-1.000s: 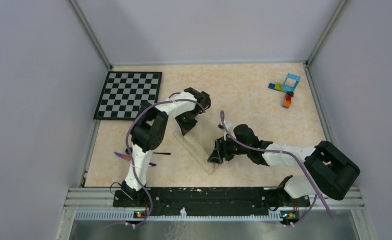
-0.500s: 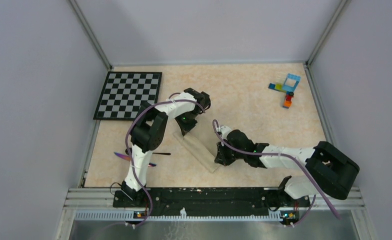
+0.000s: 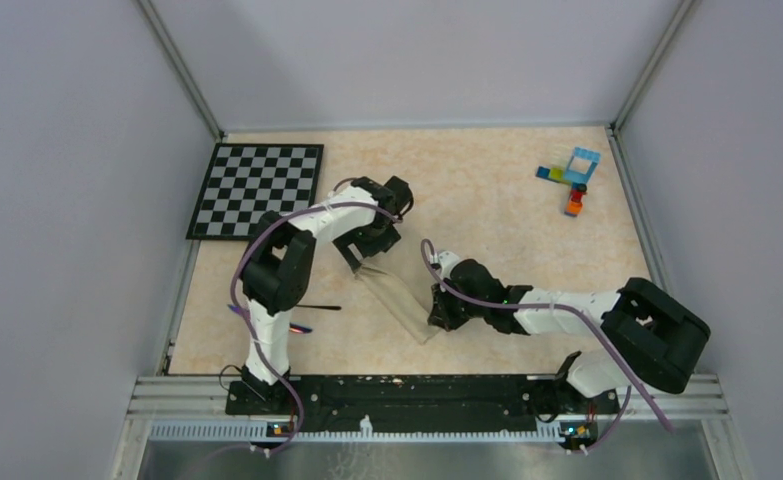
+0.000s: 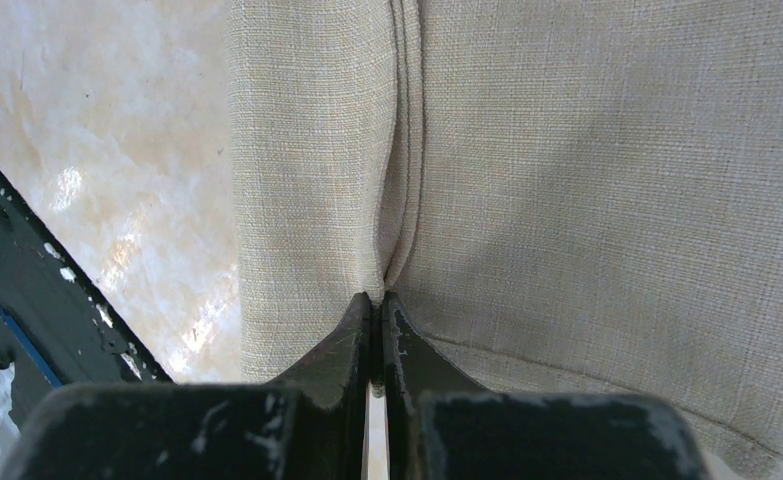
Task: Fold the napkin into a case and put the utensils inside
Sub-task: Fold the lower triangle-folded napkin at the center of the board.
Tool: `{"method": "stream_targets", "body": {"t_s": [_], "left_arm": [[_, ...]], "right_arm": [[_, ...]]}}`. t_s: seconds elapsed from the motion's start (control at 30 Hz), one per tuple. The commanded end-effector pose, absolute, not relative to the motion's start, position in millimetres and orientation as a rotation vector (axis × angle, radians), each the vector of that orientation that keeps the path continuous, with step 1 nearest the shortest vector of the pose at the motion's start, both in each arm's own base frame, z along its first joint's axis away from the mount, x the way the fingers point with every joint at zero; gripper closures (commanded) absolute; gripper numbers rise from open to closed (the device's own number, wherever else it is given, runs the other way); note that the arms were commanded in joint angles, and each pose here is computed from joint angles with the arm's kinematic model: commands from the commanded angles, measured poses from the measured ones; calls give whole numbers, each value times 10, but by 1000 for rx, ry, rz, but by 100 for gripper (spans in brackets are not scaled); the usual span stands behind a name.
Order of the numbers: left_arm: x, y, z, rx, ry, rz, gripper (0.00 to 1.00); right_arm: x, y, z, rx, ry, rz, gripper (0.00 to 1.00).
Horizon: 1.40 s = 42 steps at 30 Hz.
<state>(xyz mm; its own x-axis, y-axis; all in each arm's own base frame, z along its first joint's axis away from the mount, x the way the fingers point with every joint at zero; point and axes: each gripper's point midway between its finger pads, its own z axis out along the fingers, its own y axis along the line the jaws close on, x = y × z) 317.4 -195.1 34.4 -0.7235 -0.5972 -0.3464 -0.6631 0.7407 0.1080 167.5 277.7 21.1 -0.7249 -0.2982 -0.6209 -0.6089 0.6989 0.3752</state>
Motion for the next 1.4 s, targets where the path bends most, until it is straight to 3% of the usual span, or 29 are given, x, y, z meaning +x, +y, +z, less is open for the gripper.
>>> {"method": "stream_targets", "body": {"t_s": [0.0, 0.33, 0.4, 0.5, 0.63, 1.0, 1.37], "left_arm": [[3391, -2008, 965, -894, 2544, -15, 1], [3143, -1655, 1237, -583, 2441, -686, 3], [3056, -1650, 1185, -557, 2391, -796, 15], [2937, -1676, 1074, -538, 2388, -891, 51], [2920, -1747, 895, -497, 2461, -920, 84], [3237, -1895, 769, -485, 2473, -965, 91], [3434, -2057, 703, -468, 2463, -1055, 93]], "right_arm": [[1730, 2883, 274, -720, 2353, 791, 100], [1694, 2919, 258, -720, 2366, 825, 100], [1695, 2928, 256, -719, 2370, 828, 100], [1693, 2936, 250, -722, 2373, 832, 100], [1702, 2960, 278, -723, 2367, 841, 100], [1725, 2959, 282, -725, 2372, 823, 100], [1727, 2961, 240, -730, 2387, 814, 100]]}}
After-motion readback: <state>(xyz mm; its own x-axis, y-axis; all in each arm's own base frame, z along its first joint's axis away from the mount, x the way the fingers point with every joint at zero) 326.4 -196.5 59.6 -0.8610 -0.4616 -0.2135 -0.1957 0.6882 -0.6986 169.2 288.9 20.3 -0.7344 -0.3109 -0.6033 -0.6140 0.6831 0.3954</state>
